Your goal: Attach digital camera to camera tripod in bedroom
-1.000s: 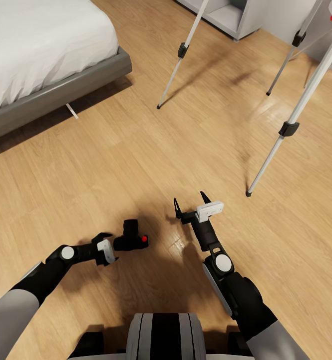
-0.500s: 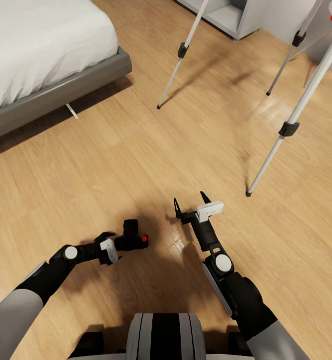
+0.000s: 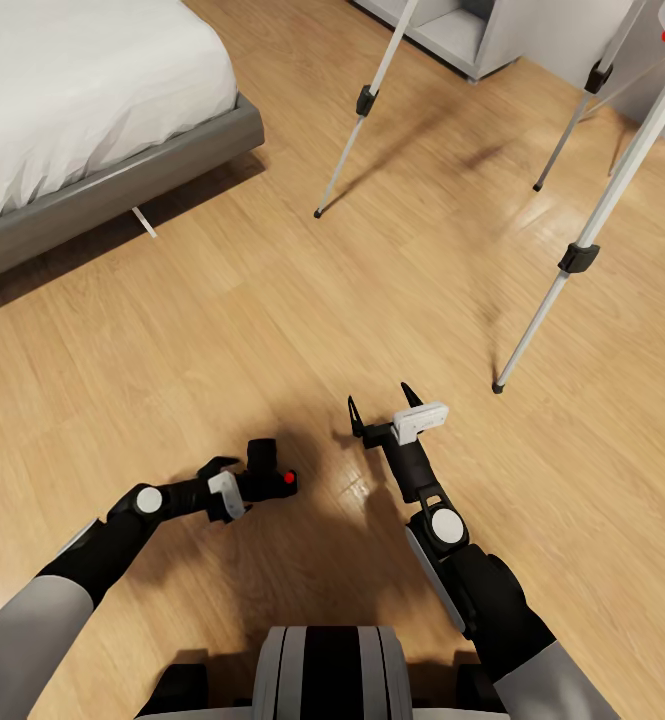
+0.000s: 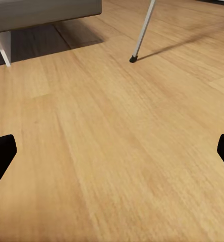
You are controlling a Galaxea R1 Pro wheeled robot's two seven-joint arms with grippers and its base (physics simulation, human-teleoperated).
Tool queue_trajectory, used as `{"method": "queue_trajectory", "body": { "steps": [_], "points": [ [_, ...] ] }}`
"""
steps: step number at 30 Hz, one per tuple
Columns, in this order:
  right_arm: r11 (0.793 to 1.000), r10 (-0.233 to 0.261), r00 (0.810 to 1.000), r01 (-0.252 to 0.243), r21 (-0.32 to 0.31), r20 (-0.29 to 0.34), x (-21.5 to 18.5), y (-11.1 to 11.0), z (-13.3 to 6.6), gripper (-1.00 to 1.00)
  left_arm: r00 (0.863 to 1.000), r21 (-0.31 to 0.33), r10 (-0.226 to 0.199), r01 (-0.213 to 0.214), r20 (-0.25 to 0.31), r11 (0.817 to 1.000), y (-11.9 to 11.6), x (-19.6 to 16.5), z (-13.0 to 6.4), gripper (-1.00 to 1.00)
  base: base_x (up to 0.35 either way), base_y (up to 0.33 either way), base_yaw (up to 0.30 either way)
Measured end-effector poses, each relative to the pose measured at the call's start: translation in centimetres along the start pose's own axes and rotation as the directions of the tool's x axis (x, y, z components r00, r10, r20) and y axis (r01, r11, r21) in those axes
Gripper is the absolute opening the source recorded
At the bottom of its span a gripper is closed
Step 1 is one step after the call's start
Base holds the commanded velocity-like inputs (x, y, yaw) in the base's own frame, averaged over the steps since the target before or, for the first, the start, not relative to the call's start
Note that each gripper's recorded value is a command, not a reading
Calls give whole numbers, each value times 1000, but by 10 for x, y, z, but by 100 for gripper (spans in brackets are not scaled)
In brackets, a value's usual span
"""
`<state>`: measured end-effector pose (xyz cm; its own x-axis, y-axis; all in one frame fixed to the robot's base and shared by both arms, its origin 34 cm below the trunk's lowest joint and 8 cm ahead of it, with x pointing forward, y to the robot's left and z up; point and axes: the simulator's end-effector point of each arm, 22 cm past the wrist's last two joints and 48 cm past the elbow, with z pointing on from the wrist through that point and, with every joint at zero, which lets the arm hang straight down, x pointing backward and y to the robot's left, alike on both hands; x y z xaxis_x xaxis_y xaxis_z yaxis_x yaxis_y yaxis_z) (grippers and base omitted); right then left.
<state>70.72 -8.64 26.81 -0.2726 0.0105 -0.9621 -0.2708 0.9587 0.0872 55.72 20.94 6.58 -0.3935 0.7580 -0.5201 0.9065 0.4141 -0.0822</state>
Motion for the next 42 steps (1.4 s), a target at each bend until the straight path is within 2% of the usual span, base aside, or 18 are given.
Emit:
{"method": "queue_trajectory", "body": {
  "steps": [13, 42],
  "points": [
    [1000, 0, 1000, 0, 0, 0, 0, 0, 0, 100, 1000, -11, 14, -14, 12, 1000, 6, -7, -2, 100, 0, 0, 0],
    [1000, 0, 1000, 0, 0, 0, 0, 0, 0, 100, 1000, -4, 6, -6, 17, 1000, 1, -11, 2, 100, 0, 0, 0]
  ]
}}
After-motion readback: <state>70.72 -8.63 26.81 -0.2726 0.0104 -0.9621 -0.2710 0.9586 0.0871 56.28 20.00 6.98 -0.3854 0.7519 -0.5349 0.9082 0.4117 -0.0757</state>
